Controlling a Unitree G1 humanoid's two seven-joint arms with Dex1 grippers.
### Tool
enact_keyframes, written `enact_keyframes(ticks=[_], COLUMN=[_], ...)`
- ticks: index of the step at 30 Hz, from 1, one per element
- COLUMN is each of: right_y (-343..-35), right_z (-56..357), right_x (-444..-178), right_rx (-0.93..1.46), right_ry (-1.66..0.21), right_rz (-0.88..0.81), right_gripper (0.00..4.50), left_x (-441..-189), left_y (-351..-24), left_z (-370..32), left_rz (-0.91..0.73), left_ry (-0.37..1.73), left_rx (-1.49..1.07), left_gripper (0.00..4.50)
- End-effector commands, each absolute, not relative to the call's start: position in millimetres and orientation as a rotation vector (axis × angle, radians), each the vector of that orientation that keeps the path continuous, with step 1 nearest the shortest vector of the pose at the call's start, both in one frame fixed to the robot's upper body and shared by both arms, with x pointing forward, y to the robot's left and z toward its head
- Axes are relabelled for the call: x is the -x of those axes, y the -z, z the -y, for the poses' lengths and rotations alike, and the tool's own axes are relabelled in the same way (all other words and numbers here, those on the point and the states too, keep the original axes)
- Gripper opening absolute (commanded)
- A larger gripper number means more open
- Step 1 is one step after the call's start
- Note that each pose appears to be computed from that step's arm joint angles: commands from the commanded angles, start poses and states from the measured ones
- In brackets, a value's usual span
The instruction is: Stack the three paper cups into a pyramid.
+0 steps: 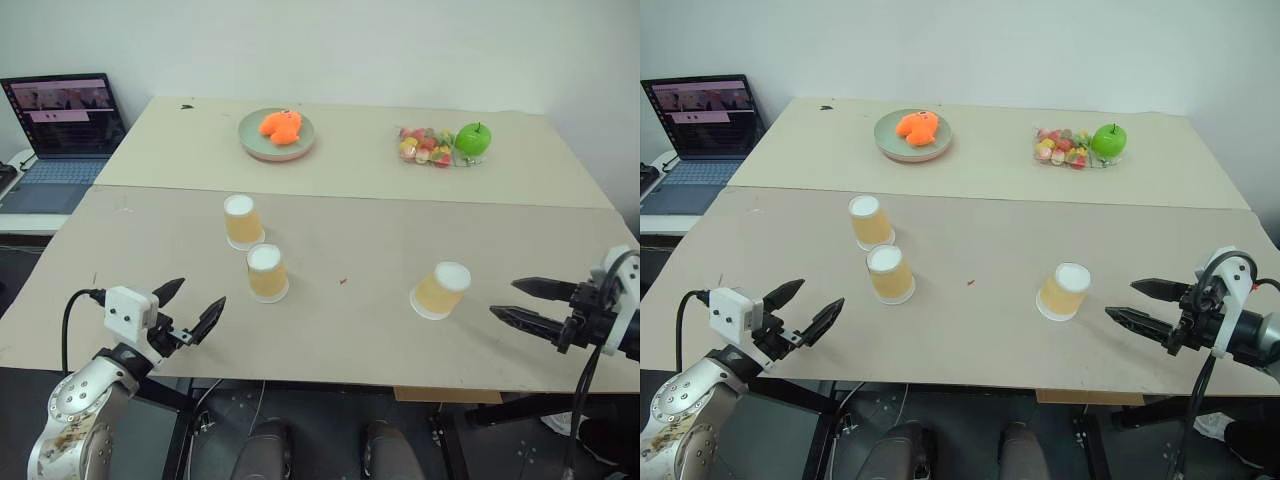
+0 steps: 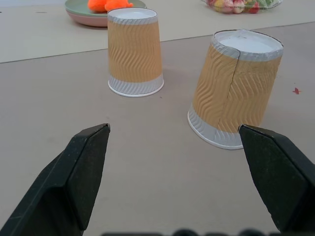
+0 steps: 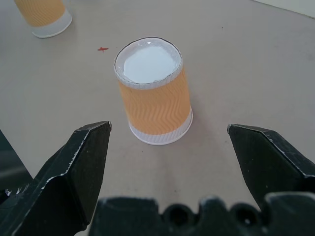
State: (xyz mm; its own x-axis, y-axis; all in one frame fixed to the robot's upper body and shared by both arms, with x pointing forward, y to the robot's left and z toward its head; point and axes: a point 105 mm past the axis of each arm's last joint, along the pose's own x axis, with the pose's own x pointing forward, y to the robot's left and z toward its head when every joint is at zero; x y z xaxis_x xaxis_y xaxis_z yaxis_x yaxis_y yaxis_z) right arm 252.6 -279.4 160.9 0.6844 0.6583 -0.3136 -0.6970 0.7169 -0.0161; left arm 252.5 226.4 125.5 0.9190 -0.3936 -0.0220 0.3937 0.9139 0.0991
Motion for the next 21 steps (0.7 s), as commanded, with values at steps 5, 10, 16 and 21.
enact_keyframes(ticks=[5,10,16,21], right_y=[-182.7,-220.0,-235.9,-227.3], right_z=[267.0,244.4,192.7,166.0], right_x=[-247.1,-240.3,-225.5,-219.6], right_rx=[0.169,0.133,0.115,0.095], right_ry=[-0.802,-0.88,-1.066,-1.16], right_rz=[-0.222,-0.084,-0.02,-0.034], right_gripper=[4.5,4.5,4.5,4.5], left_x=[-240.4,-257.3,-290.4,-299.1], left_y=[-132.0,-137.5,-152.4,-154.6], left_z=[-194.5,-200.7,-199.5,-189.4], left_rz=[-0.108,-0.135,-0.066,-0.04], left_ry=[0.79,0.901,0.902,0.938], left_rx=[-0.141,-0.231,-0.264,-0.254], left_gripper=[4.46,4.46,4.46,4.46])
